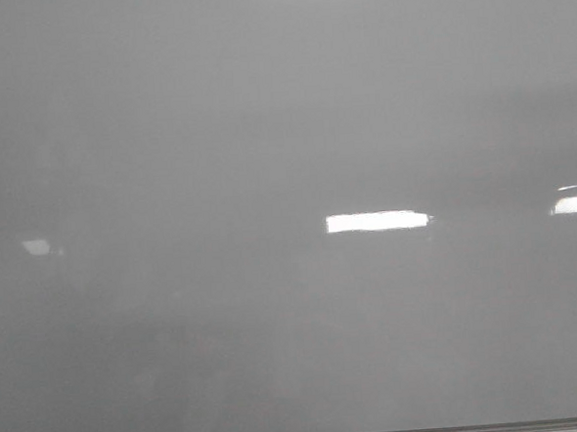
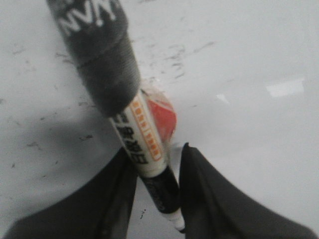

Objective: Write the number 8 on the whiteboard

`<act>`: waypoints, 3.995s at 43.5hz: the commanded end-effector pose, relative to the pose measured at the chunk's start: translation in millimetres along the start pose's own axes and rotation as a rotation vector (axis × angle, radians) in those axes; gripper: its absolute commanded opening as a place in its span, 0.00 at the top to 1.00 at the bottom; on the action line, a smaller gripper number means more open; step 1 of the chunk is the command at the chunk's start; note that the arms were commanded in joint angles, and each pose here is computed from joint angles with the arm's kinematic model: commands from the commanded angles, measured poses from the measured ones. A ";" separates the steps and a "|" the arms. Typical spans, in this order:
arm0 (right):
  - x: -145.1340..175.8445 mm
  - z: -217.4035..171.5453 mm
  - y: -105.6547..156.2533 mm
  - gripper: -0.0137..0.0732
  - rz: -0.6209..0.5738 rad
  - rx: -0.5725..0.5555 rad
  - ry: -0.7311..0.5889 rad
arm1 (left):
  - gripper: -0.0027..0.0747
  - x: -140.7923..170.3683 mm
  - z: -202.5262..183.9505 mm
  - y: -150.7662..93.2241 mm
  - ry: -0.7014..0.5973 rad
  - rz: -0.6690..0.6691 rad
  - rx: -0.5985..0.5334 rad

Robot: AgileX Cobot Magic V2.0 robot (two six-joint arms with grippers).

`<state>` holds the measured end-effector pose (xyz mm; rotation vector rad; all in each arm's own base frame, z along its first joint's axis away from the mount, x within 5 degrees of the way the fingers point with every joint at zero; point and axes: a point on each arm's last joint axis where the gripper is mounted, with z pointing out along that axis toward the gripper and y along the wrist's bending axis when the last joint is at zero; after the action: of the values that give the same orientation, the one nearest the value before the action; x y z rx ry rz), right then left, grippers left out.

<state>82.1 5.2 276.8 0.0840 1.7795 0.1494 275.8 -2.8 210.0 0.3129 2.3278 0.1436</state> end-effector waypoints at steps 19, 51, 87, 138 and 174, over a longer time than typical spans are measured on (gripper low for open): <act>-16.3 -0.9 1.8 0.22 -0.002 -0.002 -0.053 | 0.99 -36.3 -47.1 1.3 0.099 -0.129 0.047; -79.6 45.4 90.1 0.22 -0.399 -0.661 0.552 | 0.99 -63.0 -138.0 -146.4 0.218 0.740 0.681; -62.9 112.6 220.8 0.22 -0.699 -1.134 0.609 | 0.99 -54.0 -158.7 -181.8 0.141 0.892 0.774; -46.1 121.2 225.4 0.92 -0.707 -1.194 0.707 | 0.49 -64.6 -157.4 -179.6 0.062 0.769 0.718; -51.8 145.0 139.5 0.92 -0.199 -0.872 0.481 | 0.99 41.9 -191.7 -85.0 -0.403 0.142 0.585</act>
<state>229.3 146.4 300.0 -0.9324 2.1121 0.8281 97.1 -78.4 288.1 0.8631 2.0064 -0.4547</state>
